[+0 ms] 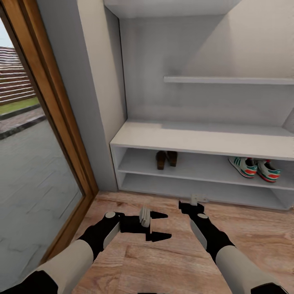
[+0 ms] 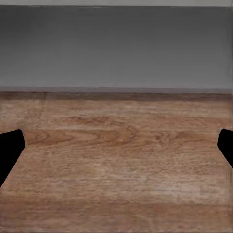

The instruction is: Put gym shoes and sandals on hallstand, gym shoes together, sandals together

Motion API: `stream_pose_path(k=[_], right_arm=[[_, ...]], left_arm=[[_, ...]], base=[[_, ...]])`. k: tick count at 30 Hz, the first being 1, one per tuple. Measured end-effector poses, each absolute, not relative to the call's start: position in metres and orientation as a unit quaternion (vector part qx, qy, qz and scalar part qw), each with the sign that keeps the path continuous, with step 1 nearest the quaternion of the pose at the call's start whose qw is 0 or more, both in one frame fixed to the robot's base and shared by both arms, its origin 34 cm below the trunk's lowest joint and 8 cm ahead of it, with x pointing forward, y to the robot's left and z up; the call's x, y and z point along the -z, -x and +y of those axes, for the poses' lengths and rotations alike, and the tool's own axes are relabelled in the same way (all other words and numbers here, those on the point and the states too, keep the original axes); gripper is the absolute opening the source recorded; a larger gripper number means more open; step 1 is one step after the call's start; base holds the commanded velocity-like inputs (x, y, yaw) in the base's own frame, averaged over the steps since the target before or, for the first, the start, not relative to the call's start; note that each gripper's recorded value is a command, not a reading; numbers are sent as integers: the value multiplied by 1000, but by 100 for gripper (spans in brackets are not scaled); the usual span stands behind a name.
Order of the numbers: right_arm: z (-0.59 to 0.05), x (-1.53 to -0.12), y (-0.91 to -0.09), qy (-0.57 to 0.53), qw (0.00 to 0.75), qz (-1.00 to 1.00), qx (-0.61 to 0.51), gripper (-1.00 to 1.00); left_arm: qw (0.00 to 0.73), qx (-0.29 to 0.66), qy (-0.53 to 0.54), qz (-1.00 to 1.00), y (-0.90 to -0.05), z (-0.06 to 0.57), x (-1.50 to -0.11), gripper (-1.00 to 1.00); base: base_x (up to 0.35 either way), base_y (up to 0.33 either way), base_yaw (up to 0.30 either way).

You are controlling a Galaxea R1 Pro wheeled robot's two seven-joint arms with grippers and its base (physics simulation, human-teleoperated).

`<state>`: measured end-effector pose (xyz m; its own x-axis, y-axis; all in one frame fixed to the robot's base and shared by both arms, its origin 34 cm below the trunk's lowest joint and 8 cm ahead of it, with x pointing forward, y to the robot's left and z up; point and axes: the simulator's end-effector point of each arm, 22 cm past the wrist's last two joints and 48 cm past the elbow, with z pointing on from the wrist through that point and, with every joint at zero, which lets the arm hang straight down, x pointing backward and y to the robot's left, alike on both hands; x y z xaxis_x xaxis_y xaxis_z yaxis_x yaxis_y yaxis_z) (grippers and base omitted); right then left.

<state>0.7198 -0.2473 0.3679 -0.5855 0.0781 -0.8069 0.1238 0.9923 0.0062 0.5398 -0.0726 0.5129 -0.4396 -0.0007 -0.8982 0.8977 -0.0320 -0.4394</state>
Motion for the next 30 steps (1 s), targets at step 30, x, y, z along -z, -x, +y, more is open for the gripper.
stream_pose_path(k=[30], right_arm=[[-197, -298, -640, -62, 347, 926, -133, 100]], left_arm=[[386, 582, -392, 598, -550, -42, -526, 100]], base=[[-33, 0, 0]])
